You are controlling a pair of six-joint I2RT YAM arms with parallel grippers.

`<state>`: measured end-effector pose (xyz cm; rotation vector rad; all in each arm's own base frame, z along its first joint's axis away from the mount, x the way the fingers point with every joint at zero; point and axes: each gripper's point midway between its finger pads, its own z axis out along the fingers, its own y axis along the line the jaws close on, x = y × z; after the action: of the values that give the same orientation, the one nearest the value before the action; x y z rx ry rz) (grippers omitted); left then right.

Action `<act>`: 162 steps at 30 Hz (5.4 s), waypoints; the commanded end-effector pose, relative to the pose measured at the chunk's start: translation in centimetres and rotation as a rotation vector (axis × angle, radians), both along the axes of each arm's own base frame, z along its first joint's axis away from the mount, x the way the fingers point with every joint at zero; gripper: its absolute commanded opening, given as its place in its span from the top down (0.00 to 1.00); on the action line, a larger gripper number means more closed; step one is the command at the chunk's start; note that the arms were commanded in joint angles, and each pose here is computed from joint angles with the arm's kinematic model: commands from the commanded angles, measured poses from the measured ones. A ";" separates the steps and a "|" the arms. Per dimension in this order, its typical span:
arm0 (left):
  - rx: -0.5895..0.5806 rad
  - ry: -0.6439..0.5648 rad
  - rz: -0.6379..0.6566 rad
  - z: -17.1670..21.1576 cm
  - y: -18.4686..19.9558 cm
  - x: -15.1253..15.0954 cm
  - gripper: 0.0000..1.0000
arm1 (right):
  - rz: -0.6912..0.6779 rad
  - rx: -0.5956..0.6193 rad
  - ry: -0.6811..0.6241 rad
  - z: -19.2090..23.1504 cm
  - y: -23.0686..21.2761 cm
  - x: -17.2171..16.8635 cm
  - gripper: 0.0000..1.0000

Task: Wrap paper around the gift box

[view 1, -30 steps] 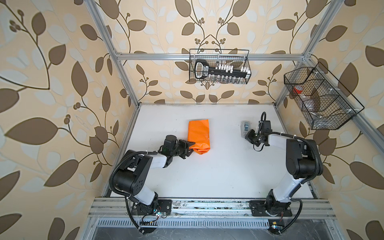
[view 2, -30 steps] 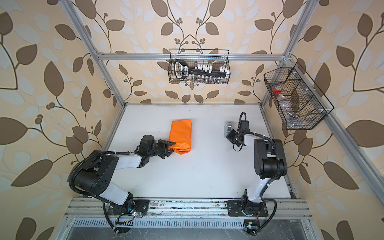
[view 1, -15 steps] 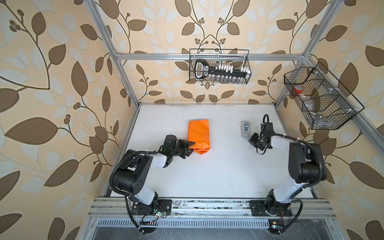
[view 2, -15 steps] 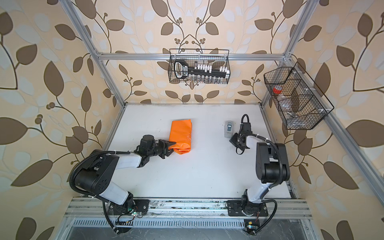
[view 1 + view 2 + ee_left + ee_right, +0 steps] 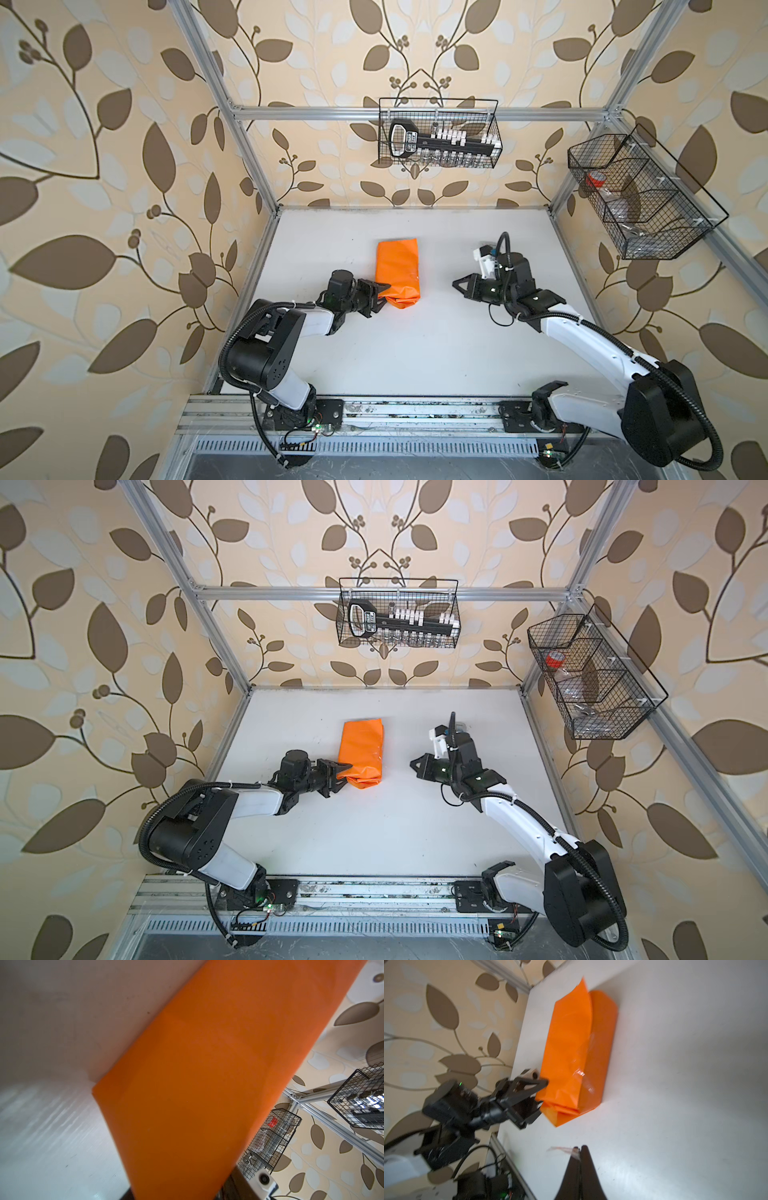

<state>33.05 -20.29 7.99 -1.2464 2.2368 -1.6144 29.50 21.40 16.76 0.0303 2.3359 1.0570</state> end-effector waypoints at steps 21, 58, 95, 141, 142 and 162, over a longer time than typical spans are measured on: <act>0.031 0.050 0.016 -0.9 0.7 -0.5 0.58 | 0.034 0.282 0.201 -0.3 11.3 -1.6 0.42; 0.018 0.048 0.020 -1.0 0.6 -0.3 0.59 | -0.086 0.391 0.449 -1.0 16.1 2.2 0.34; 0.011 0.066 0.022 -2.1 0.6 -0.6 0.59 | -0.083 0.356 0.616 -6.7 17.0 4.3 0.32; 0.014 0.063 0.026 -1.8 0.6 -0.5 0.60 | 0.021 0.167 0.405 -1.4 15.3 4.0 0.30; 0.014 0.062 0.026 -1.8 0.7 -0.5 0.60 | 0.028 0.164 0.409 -1.5 15.6 4.0 0.31; 0.010 0.062 0.023 -1.8 0.6 -0.5 0.60 | 0.006 0.144 0.454 -4.5 15.7 5.0 0.36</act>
<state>33.32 -20.47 7.96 -1.2390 2.2138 -1.6466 34.16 37.20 12.90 0.3173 2.6396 1.3315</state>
